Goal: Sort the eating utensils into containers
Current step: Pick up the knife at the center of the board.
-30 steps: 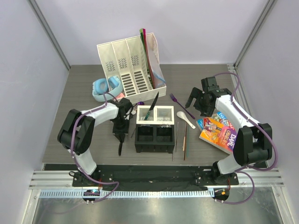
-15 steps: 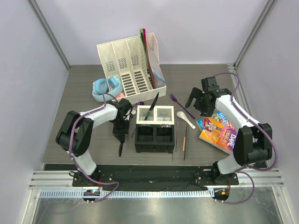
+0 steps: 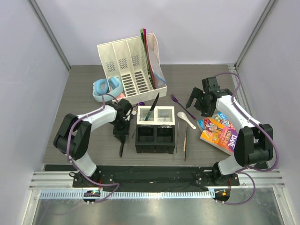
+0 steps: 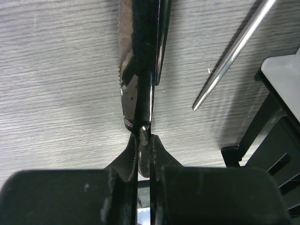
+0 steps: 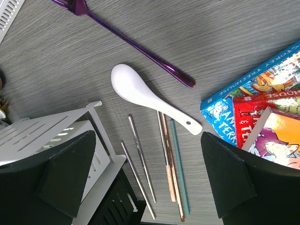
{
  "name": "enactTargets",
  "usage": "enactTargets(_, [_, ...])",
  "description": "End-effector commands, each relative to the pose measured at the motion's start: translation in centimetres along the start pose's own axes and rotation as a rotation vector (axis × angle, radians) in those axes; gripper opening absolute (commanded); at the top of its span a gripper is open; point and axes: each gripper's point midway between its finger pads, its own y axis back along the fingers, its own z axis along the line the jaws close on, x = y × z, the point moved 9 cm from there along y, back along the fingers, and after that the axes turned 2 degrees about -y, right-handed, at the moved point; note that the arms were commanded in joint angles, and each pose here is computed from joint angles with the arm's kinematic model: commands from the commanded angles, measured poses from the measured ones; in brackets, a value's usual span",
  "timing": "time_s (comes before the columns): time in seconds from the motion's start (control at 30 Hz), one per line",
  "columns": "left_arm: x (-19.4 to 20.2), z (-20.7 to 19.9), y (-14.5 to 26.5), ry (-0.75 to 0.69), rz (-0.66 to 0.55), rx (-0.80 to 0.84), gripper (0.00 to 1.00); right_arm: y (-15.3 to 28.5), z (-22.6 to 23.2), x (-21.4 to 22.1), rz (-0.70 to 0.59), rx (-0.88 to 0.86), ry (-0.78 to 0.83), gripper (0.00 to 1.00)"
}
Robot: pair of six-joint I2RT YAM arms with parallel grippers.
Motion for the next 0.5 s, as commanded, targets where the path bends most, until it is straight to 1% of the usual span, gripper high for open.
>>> enactTargets(0.0, [-0.15, -0.23, 1.16, -0.019, -0.044, 0.025, 0.0, 0.2, 0.52, -0.6, -0.032, -0.029, -0.008, 1.0])
enactTargets(0.47, [-0.52, 0.01, 1.66, -0.037, -0.059, -0.011, 0.0, 0.52, 0.41, -0.46, -0.038, -0.034, -0.005, 1.0])
